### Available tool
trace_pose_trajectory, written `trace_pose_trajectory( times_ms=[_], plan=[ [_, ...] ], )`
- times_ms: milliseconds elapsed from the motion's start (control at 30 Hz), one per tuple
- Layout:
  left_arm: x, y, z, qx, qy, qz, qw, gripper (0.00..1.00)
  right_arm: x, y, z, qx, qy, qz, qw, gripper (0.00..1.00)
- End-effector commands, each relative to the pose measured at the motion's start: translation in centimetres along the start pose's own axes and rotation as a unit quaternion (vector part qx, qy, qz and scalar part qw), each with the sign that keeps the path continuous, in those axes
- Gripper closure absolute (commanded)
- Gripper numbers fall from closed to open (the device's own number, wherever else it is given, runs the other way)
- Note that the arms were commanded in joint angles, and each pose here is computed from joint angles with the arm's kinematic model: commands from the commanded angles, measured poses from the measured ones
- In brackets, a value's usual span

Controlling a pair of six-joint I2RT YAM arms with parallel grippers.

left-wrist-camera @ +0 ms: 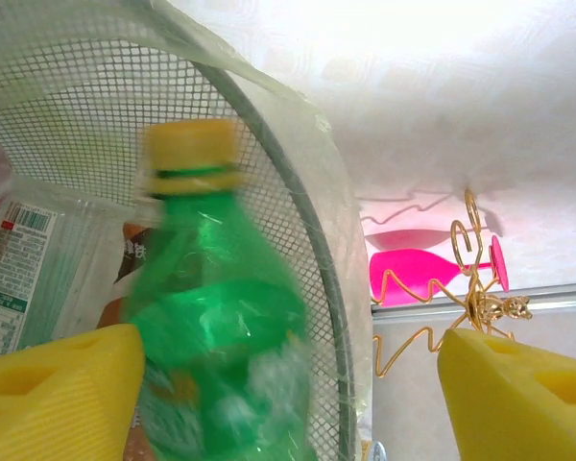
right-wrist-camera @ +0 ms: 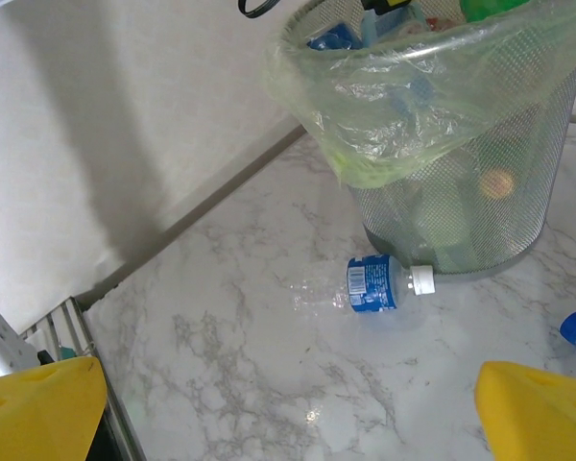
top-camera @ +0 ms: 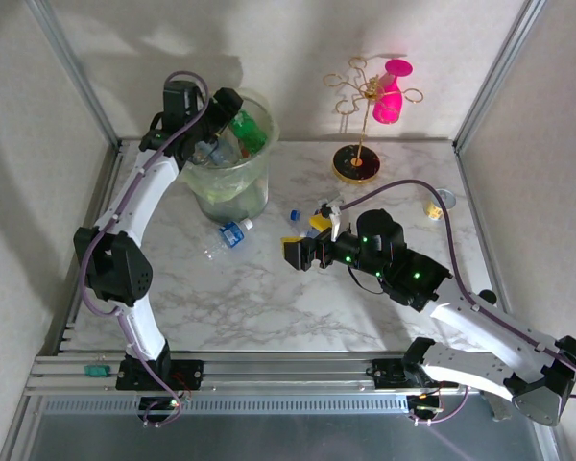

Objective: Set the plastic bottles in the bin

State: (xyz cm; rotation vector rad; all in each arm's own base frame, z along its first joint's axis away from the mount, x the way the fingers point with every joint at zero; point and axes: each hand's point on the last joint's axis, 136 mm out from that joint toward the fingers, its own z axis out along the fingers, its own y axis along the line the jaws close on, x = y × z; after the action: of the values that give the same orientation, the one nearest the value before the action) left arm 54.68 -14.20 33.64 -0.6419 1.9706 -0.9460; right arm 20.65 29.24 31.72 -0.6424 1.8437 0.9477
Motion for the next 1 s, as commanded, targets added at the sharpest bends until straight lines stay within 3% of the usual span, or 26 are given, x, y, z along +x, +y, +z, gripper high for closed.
trace_pose_trajectory(
  times_ms=[0, 200, 400, 567, 767, 967],
  plan=[
    [-0.4, 0.5, -0.5, -0.017, 0.002, -0.003, 1.0, 0.18, 0.2, 0.3, 0.3, -0.006, -0.001, -0.003, 1.0, 0.01],
    [-1.5, -1.4, -2.1, -0.002, -0.013, 0.003, 1.0, 0.17, -0.1, 0.1, -0.1, 0.003, -0.004, 0.0, 1.0, 0.01],
    [-2.6, -4.8, -6.0, 0.037, -0.041, 0.017, 0.998, 0.17, -0.4, -1.2, -0.3, 0.045, -0.005, 0.0, 0.999, 0.01],
    [-0.4, -6.5, -9.2, 0.054, -0.042, 0.05, 0.996, 0.18, 0.4, -3.3, 0.2, 0.101, 0.011, 0.0, 0.995, 0.01],
    [4.6, -5.2, -12.9, 0.056, -0.044, 0.09, 0.993, 0.19, 2.0, -6.5, 1.4, 0.163, 0.045, 0.022, 0.985, 0.02],
    [8.0, 0.2, -15.3, -0.001, -0.035, 0.139, 0.99, 0.2, 3.0, -7.0, 2.7, 0.165, 0.071, 0.031, 0.983, 0.03]
  ],
)
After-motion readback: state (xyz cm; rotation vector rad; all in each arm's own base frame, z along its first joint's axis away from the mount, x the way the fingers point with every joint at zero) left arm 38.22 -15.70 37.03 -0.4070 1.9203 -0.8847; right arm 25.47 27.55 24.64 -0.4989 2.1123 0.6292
